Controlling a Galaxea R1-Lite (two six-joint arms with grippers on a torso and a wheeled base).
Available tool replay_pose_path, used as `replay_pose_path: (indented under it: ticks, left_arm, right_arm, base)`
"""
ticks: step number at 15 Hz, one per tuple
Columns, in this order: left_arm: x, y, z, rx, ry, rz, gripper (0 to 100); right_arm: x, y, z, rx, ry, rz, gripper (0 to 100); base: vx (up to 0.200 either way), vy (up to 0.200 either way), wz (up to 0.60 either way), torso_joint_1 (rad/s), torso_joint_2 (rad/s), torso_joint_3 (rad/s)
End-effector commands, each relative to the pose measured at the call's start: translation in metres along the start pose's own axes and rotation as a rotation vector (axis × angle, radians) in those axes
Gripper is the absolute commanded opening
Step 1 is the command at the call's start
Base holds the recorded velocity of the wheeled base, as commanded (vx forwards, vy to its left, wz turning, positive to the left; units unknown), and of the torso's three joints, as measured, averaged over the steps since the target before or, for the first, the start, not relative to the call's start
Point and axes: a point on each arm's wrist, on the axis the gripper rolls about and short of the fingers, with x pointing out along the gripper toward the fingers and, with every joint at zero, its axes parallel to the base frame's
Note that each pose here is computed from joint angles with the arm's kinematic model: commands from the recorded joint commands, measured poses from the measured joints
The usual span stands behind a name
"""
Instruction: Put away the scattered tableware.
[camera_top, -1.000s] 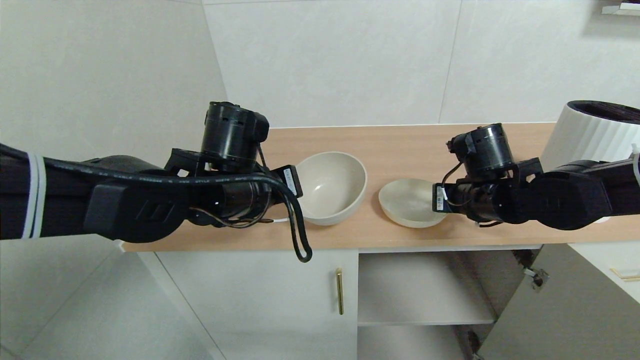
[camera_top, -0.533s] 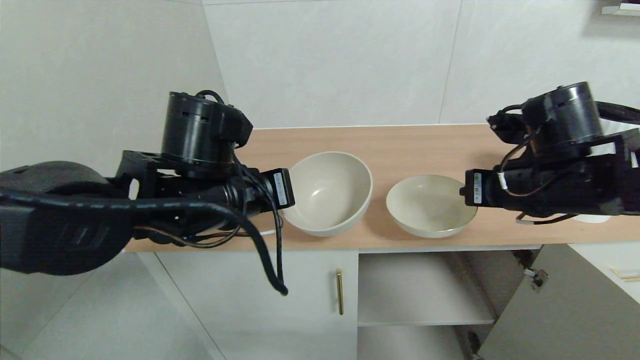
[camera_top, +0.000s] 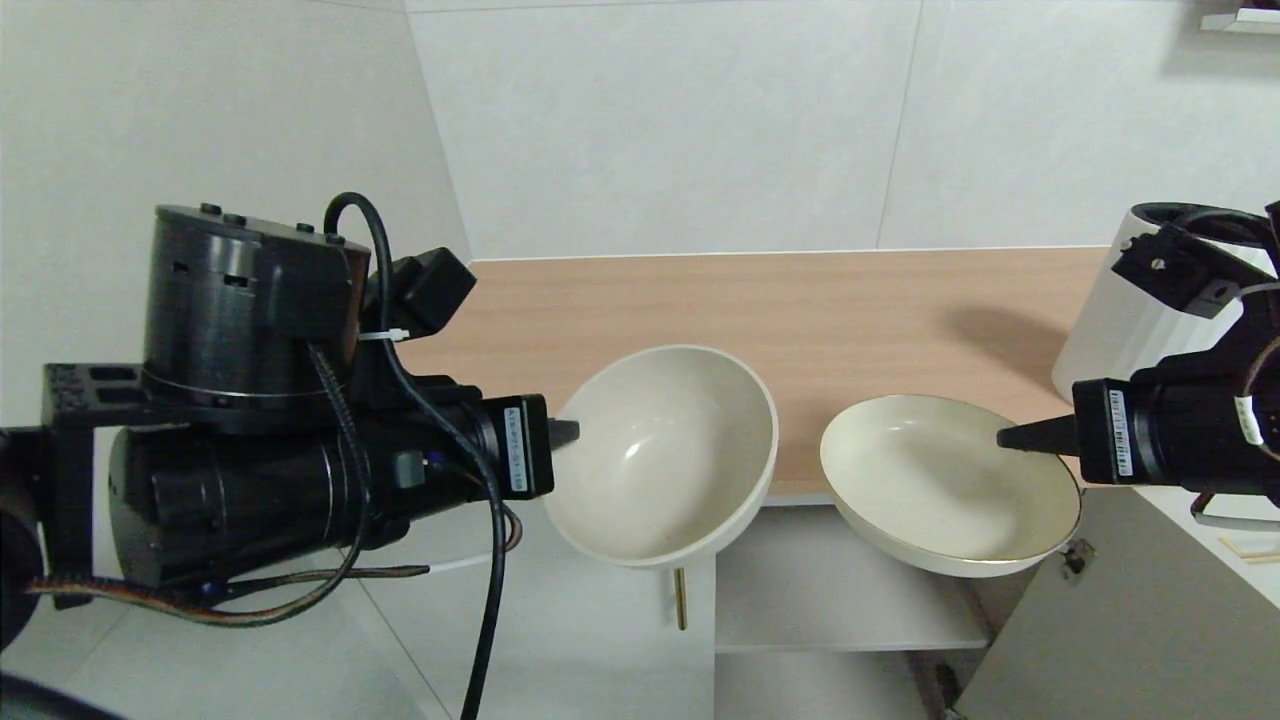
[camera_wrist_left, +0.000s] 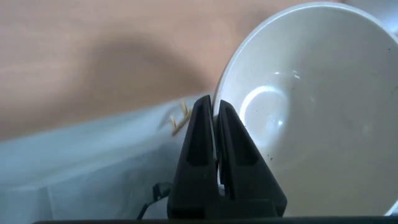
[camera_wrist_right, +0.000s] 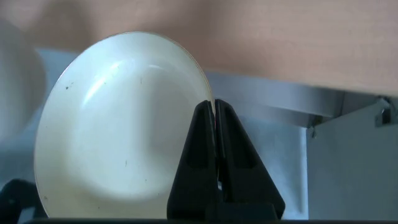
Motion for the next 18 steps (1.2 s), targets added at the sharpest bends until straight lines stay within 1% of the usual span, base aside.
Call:
replay_pose_path:
  ticks: [1, 4, 6, 8, 12, 18]
  left_arm:
    - [0.006, 0.000, -0.011, 0.021, 0.044, 0.006, 0]
    - [0.018, 0.000, -0.019, 0.033, 0.085, 0.020, 0]
    - [0.024, 0.000, -0.022, 0.035, 0.103, 0.026, 0]
    - [0.025, 0.000, -0.023, 0.037, 0.108, 0.024, 0]
    - [0.029, -0.001, -0.026, 0.040, 0.121, 0.029, 0]
    - [0.029, -0.001, -0.026, 0.040, 0.120, 0.029, 0]
  right_arm:
    - [-0.004, -0.002, -0.005, -0.001, 0.002, -0.003, 0]
    - [-0.002, -0.003, -0.005, 0.000, 0.006, -0.010, 0]
    - [-0.001, -0.005, -0.005, 0.002, 0.008, -0.019, 0]
    - [0.002, -0.006, -0.005, 0.004, 0.012, -0.026, 0]
    - [0.008, -0.009, -0.005, 0.010, 0.026, -0.044, 0]
    - [0.015, -0.013, -0.003, 0.021, 0.032, -0.060, 0]
  base:
    - [0.000, 0.000, 0.00, 0.000, 0.00, 0.000]
    - [0.000, 0.000, 0.00, 0.000, 0.00, 0.000]
    - [-0.200, 0.000, 0.00, 0.005, 0.00, -0.005]
    - [-0.200, 0.000, 0.00, 0.002, 0.00, 0.000]
    - [0.000, 0.000, 0.00, 0.000, 0.00, 0.000]
    - [0.000, 0.000, 0.00, 0.000, 0.00, 0.000]
